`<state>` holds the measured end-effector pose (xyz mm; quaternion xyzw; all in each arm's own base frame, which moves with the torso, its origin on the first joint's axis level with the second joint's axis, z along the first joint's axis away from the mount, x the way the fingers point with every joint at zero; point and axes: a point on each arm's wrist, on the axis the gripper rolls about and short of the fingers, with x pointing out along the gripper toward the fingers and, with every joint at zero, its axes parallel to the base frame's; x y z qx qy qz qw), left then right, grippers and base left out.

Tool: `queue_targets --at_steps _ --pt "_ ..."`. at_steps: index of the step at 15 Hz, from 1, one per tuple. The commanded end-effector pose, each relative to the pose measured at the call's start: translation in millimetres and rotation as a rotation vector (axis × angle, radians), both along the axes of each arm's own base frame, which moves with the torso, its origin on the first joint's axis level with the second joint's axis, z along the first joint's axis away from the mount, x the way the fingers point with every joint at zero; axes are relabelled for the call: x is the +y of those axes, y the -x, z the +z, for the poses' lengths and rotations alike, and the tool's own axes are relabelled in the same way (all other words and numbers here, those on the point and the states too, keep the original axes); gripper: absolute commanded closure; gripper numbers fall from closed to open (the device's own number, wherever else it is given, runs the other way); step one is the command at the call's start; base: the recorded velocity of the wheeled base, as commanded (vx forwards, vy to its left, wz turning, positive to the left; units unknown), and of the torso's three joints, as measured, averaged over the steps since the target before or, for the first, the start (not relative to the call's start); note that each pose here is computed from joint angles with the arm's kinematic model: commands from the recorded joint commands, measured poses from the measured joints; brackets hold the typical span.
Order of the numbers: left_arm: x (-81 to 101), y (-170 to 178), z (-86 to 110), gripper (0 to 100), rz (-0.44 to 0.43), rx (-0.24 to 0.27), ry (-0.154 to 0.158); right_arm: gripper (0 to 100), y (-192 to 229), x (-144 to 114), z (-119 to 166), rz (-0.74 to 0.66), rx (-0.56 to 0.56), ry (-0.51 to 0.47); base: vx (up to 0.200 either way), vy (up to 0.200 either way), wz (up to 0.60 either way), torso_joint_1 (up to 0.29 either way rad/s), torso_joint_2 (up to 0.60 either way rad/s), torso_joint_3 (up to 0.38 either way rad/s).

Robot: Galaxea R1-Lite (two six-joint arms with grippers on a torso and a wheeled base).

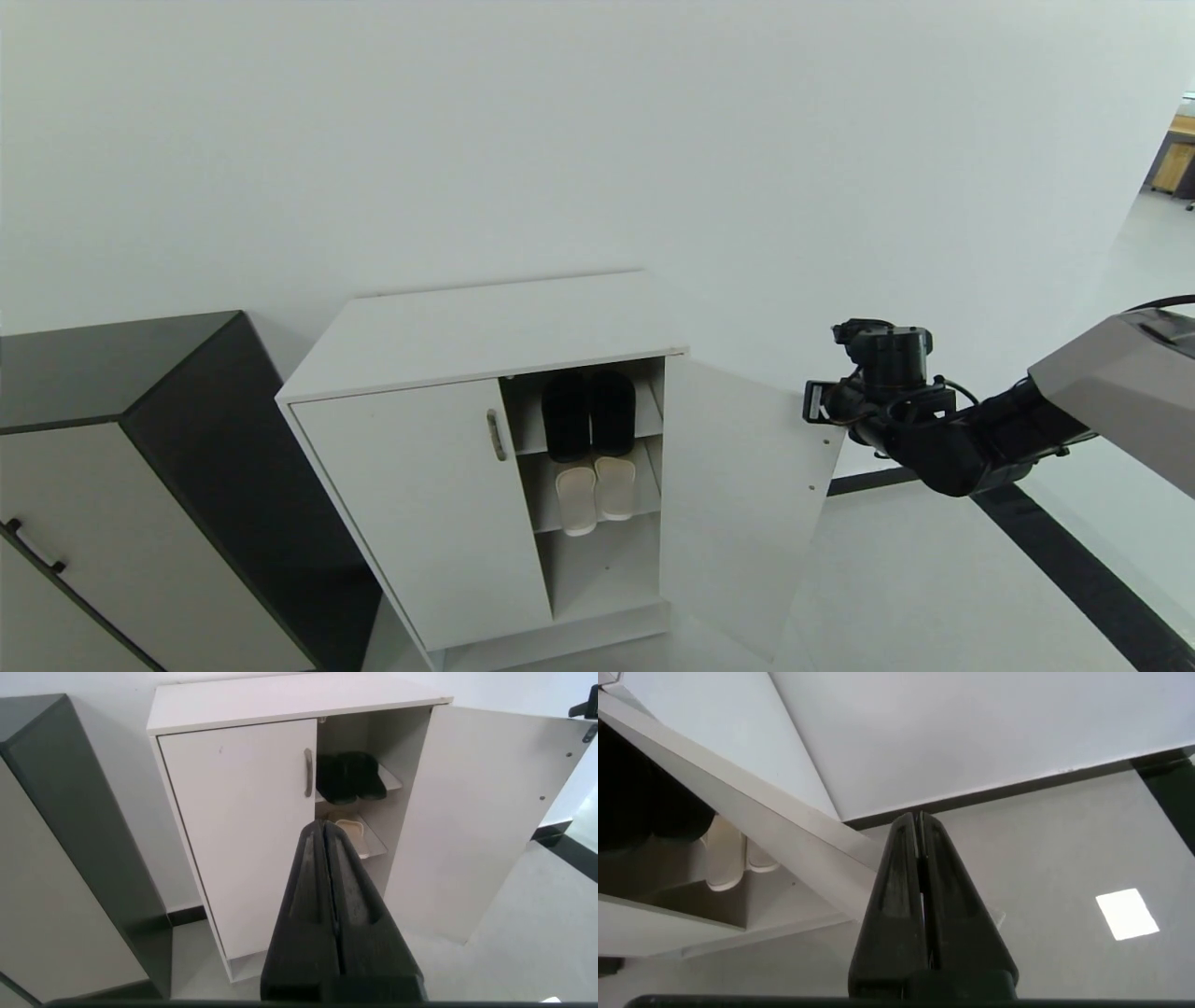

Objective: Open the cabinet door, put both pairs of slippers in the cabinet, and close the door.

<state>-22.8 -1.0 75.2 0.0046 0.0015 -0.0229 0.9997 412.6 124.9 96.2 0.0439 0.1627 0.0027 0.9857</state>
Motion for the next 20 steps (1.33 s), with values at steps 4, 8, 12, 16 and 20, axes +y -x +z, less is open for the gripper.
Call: queue_targets --at_steps 4,8,12,16,20 --pt "0.0 -0.1 0.0 100 0.0 0.001 0.0 100 5.2 4.0 -2.7 0.011 0.014 0.008 0.0 0.0 0.0 0.0 0.0 0.0" --pt "0.0 -0.1 0.0 100 0.0 0.001 0.0 100 26.1 22.3 4.9 0.066 0.017 0.016 0.0 0.0 0.0 0.0 0.0 0.0" --pt "0.0 0.0 0.0 100 0.0 0.0 0.0 100 83.0 64.8 24.5 0.224 0.015 0.017 0.0 0.0 0.0 0.0 0.0 0.0" --pt "0.0 -0.1 0.0 100 0.0 0.001 0.0 100 111.2 73.7 39.3 0.29 -0.006 0.022 0.0 0.0 0.0 0.0 0.0 0.0" --pt "0.0 -0.1 0.0 100 0.0 0.001 0.0 100 115.1 70.8 23.4 0.323 0.002 0.082 0.0 0.0 0.0 0.0 0.0 0.0"
